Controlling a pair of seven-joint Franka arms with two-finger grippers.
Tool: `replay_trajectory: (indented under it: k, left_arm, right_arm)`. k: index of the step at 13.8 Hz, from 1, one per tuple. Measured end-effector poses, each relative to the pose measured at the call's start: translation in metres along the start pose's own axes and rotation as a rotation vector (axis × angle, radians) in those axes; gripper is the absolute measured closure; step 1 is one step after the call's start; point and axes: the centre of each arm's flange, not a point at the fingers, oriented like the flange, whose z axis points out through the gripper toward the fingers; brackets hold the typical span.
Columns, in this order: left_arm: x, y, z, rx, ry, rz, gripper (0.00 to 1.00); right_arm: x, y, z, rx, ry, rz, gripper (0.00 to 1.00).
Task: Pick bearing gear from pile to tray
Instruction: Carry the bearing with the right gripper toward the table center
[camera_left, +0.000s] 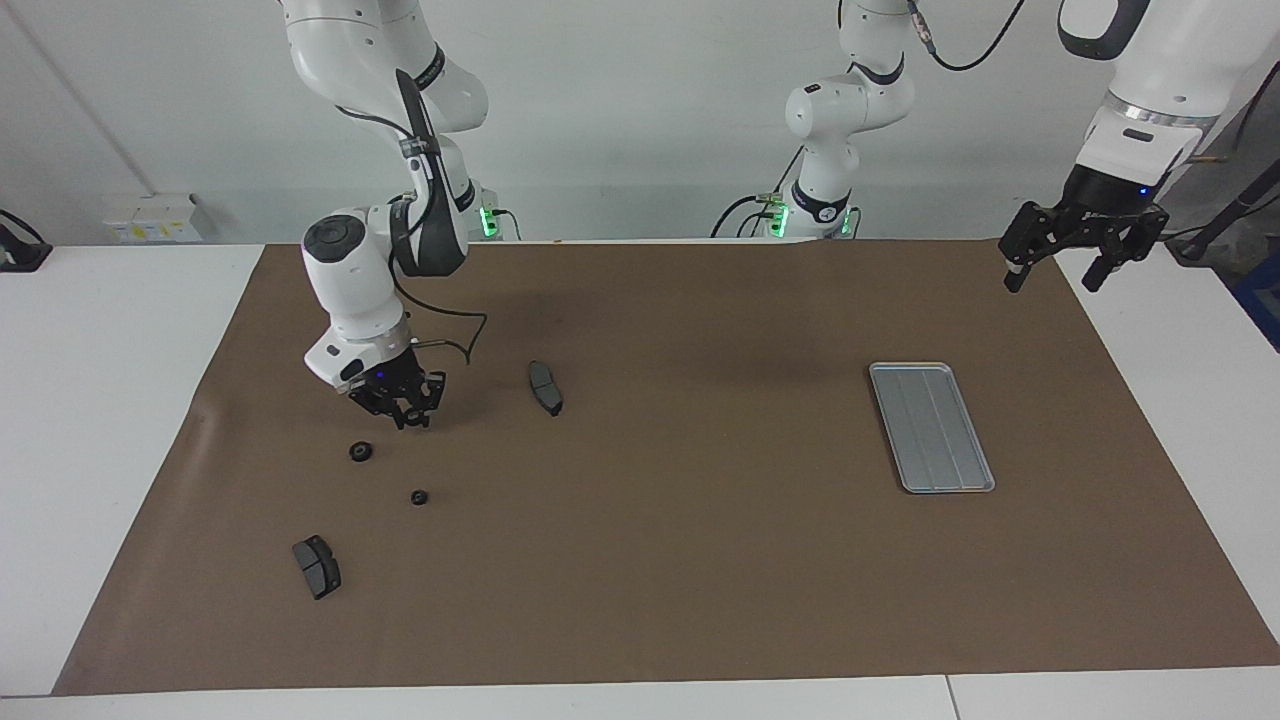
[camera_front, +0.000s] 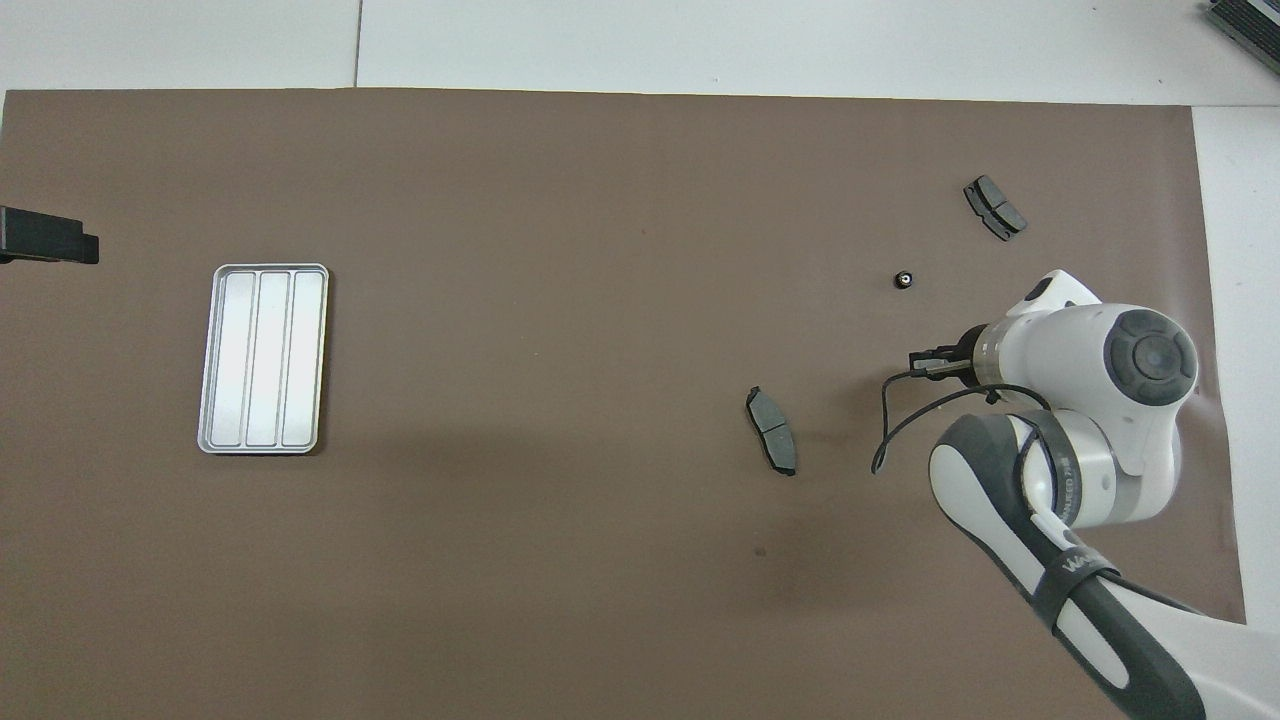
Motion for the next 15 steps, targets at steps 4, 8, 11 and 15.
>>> replay_trajectory:
  k: [4,8,11,15]
  left_arm:
    - [0.000,0.011,-0.002,-0.004,0.003,0.013,0.00]
    - [-0.003,0.023,0.001,-0.010,-0.026,0.032,0.00]
    - [-0.007,0.034,0.002,-0.014,-0.054,0.050,0.00]
    - [-0.009,0.035,0.009,-0.015,-0.073,0.052,0.00]
  right_arm:
    - [0.018,-0.053,-0.033,0.015,0.013,0.062,0.65]
    - [0.033,-0.087,-0.058,0.019,-0.006,0.105,0.65]
    - [0.043,-0.133,-0.077,0.032,-0.001,0.131,0.65]
    - [0.049,-0.194,-0.069,0.044,0.001,0.173,0.65]
